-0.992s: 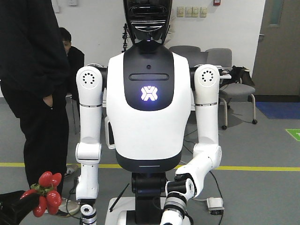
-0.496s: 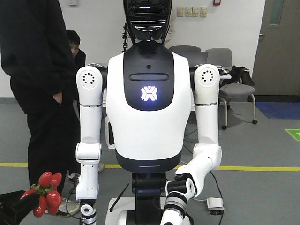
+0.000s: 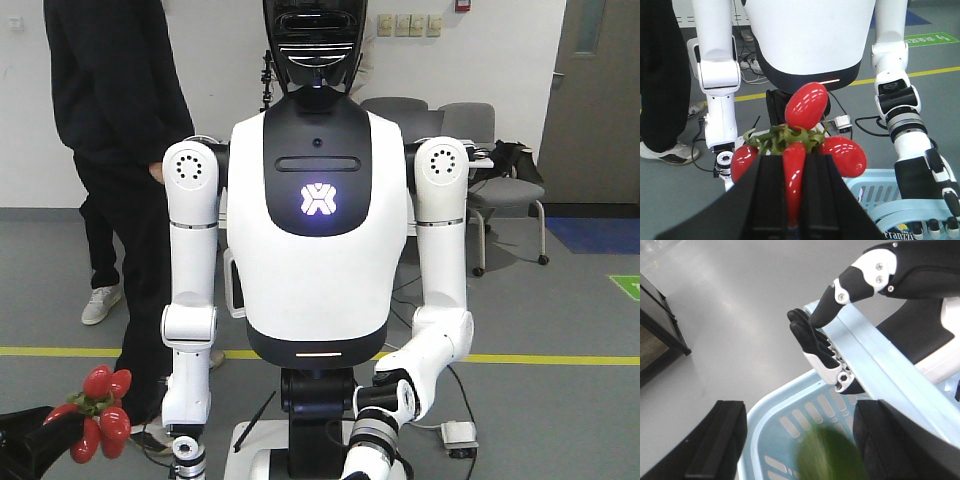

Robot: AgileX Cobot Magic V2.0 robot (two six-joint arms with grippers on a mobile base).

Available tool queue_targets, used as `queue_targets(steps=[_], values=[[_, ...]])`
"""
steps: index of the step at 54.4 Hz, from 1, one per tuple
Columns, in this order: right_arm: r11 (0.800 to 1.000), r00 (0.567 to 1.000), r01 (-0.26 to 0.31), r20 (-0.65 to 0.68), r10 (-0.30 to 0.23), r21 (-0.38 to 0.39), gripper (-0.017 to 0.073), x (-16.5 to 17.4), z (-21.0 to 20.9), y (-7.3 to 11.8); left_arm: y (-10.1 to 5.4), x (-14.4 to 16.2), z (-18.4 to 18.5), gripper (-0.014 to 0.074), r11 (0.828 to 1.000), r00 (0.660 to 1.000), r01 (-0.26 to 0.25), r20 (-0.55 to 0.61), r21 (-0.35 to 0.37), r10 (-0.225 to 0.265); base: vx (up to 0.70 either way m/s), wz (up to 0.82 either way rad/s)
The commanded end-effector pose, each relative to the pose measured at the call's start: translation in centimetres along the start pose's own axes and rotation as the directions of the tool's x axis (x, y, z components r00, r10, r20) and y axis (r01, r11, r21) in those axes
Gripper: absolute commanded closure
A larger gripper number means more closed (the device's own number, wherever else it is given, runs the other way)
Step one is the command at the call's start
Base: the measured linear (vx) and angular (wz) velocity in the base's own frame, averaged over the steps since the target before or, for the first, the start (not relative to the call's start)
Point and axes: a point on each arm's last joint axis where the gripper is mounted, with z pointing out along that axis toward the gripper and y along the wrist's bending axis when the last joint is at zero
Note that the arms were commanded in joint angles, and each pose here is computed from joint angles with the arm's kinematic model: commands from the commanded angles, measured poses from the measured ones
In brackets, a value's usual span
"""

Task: Pick snacks and fruit into basket
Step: 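Move right gripper with the lime over the blue basket and release, then move left gripper with the chili cluster over the blue basket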

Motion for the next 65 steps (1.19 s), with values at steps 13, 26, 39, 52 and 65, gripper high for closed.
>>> queue_targets(steps=[13,26,39,52,65], values=[[0.998,0.993,0.042,0.110,-0.036,-0.052,0.0041,-1.9,-0.3,0.7,0.0,-1.4,-0.5,0.0594,1.000,0.997,0.018,0.071,-0.005,-0.017,0.00,0.00],[0.984,0.973,0.051,0.229,-0.012,-0.169,0.0173,-2.9,-0.6,1.8,-0.5,-0.5,-0.5,0.0594,0.999,1.000,0.020,-0.022,0.040,-0.019,0.00,0.00],[0.971,0.930,0.051,0.366,0.040,-0.235,0.0575,-4.2,-1.2,2.3,-1.9,0.3,-0.6,0.0594,0.986,0.989,0.111,-0.116,0.128,-0.096,0.00,0.00],[0.989,0.853,0.076,0.522,0.003,-0.130,0.0569,-6.4,-2.5,2.4,-2.8,0.6,-0.7,0.0594,0.982,0.990,0.047,-0.138,0.183,-0.022,0.00,0.00],[0.999,0.769,0.033,0.639,-0.031,0.008,0.0568,-8.5,-4.3,2.4,-3.7,0.8,-0.8,0.0594,0.971,0.987,0.053,-0.158,0.233,-0.016,0.00,0.00]])
